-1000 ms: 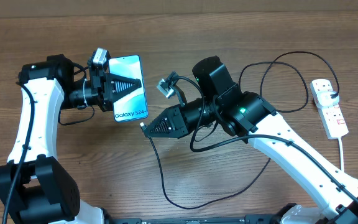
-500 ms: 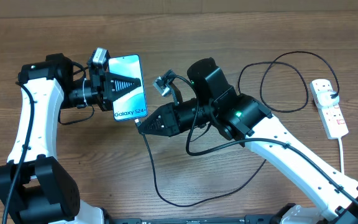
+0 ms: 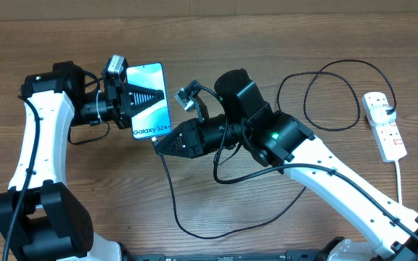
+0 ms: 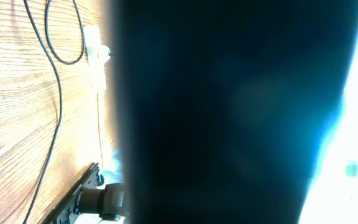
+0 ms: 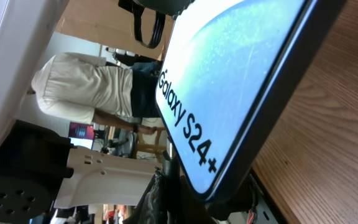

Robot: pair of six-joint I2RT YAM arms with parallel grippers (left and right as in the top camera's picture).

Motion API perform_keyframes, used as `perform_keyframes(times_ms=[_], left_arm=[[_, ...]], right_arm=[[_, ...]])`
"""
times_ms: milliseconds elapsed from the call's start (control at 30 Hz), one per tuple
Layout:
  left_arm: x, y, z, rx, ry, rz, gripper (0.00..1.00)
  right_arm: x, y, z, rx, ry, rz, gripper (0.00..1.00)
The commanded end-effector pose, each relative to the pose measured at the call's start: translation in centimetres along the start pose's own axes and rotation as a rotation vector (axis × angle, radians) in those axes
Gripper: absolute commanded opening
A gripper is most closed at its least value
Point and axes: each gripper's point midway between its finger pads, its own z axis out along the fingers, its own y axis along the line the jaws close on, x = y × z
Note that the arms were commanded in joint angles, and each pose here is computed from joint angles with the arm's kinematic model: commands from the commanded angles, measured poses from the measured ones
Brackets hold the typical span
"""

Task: Plug charger to phone and switch on socket

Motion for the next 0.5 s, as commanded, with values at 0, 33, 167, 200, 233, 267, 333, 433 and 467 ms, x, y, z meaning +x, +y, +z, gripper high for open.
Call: perform_keyframes(times_ms=[0, 33, 167, 200, 233, 267, 333, 433, 467], left_arm=[[0.11, -1.11, 0.02, 0.038, -0.003, -0.002, 0.05], [0.11, -1.11, 0.02, 0.038, -0.003, -0.005, 0.05], [0.11, -1.11, 0.02, 0.038, -0.003, -0.011, 0.04], [0.11, -1.11, 0.02, 0.038, -0.003, -0.019, 0.05], [0.11, -1.11, 0.02, 0.038, -0.003, -0.029, 0.04], [0.11, -1.11, 0.02, 0.038, -0.002, -0.038, 0.04], [0.11, -1.11, 0.02, 0.038, -0.002, -0.055, 0.04], [0.11, -1.11, 0.02, 0.038, -0.002, -0.056, 0.04], [0.11, -1.11, 0.02, 0.038, -0.002, -0.056, 0.04]], right_arm=[[-0.29, 1.91, -0.66, -0.021, -0.025, -0.036, 0.04], [-0.28, 1.90, -0.65, -0.021, -0.025, -0.036, 0.04], [-0.29, 1.88, -0.63, -0.019, -0.026, -0.036, 0.04], [-0.32, 1.84, -0.63, -0.017, -0.028, -0.035, 0.04], [-0.36, 1.78, -0.63, -0.013, -0.030, -0.034, 0.04], [-0.36, 1.73, -0.63, -0.011, -0.031, -0.028, 0.04], [-0.40, 1.67, -0.63, -0.009, -0.034, -0.008, 0.04], [-0.48, 1.70, -0.64, -0.009, -0.037, -0.009, 0.04], [-0.48, 1.70, -0.64, -0.009, -0.037, -0.009, 0.04]])
